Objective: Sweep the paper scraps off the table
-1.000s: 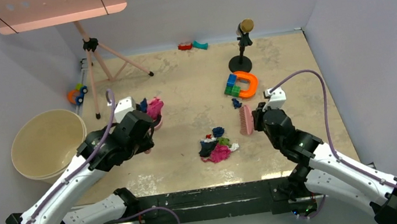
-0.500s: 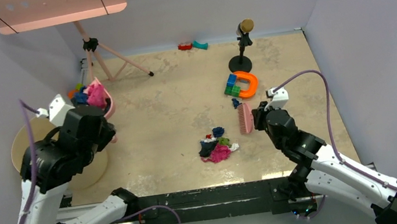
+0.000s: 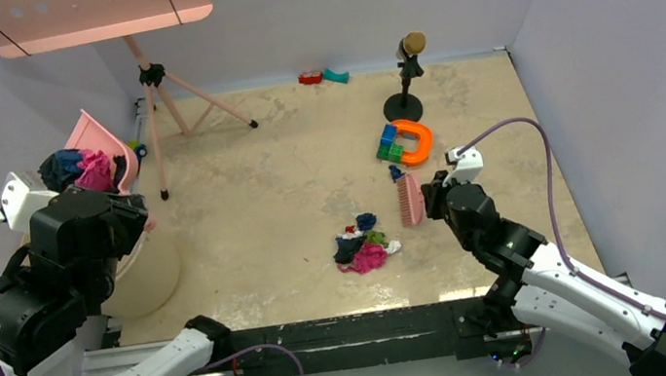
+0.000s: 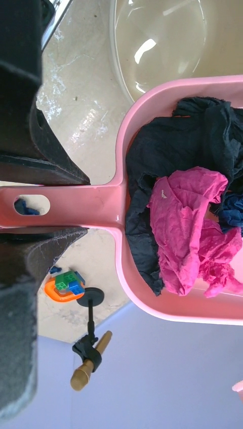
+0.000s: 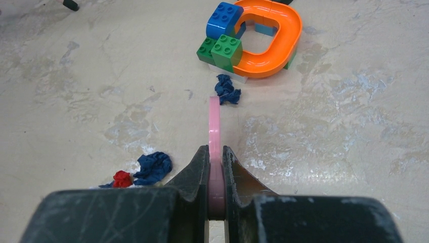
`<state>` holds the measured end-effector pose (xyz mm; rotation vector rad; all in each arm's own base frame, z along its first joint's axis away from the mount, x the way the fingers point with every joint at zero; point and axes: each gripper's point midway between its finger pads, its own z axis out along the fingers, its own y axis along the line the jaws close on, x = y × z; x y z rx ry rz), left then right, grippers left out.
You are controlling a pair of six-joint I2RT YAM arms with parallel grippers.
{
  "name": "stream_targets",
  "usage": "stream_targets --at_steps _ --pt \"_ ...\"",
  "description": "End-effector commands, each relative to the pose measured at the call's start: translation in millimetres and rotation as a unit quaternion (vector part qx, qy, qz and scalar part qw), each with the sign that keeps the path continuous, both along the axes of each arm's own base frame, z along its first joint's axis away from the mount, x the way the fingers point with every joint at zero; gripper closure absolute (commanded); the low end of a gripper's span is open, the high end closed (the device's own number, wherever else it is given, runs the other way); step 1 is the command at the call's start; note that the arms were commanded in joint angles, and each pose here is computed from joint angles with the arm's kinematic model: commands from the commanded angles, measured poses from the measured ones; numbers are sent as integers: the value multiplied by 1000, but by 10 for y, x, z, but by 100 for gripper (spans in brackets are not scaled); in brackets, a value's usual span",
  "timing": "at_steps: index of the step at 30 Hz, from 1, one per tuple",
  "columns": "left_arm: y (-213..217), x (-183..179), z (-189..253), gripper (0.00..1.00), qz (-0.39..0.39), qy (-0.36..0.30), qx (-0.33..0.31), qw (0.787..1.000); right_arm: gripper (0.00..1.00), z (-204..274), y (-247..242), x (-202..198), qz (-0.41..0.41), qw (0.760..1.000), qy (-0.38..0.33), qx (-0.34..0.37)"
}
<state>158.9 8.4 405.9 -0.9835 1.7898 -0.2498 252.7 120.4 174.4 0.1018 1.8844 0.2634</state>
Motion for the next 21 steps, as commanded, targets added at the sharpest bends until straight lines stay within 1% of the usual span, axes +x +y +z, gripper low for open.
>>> stream_targets --at_steps 1,6,12,21 --pt "163 -149 -227 100 11 85 67 994 100 227 37 39 0 999 -30 27" --pt "192 -125 -274 100 18 93 69 993 100 217 35 34 1 999 -29 27" --pt "152 -21 -497 100 29 126 43 991 100 200 55 49 3 999 -25 23" --pt "57 169 -823 100 33 133 -42 990 100 176 74 53 6 1000 -21 21"
